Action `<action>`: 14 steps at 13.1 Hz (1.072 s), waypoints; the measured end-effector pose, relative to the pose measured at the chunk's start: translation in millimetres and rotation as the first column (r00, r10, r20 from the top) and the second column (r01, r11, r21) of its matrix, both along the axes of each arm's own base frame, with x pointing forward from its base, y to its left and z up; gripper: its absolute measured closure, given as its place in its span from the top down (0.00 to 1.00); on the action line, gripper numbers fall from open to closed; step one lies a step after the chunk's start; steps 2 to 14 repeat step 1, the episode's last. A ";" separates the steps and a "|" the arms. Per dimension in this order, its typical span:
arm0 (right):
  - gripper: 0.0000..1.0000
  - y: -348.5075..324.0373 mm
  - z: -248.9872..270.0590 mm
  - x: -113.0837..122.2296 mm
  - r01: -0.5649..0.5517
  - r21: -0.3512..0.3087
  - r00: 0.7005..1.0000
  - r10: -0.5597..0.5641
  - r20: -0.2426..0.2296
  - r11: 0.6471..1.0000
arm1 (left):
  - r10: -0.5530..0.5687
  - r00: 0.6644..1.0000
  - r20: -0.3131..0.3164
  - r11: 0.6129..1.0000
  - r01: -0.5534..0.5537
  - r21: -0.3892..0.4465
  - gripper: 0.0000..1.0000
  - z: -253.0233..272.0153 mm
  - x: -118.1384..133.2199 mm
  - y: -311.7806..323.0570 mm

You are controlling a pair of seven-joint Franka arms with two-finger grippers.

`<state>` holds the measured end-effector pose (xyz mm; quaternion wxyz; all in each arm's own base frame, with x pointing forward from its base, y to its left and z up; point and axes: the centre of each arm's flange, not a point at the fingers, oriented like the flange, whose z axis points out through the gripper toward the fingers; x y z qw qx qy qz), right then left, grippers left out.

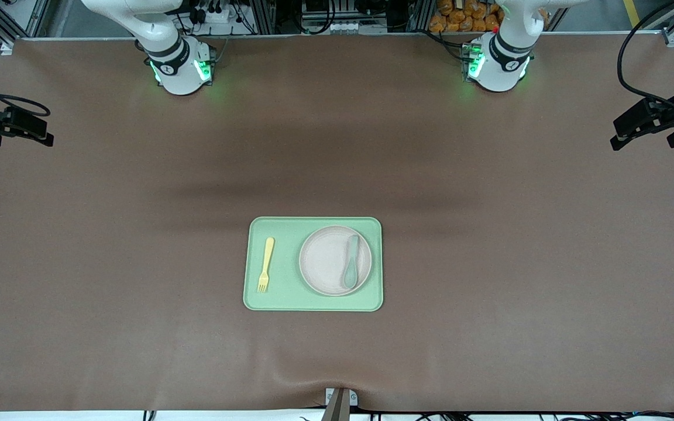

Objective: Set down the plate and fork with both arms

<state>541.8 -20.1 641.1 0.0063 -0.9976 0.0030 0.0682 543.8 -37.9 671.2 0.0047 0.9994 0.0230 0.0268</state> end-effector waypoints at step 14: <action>1.00 0.2 2.5 -1.3 0.000 0.000 1.000 0.000 0.005 1.000 | 0.000 1.000 -0.007 1.000 0.000 0.001 1.00 -0.3 -1.0 0.2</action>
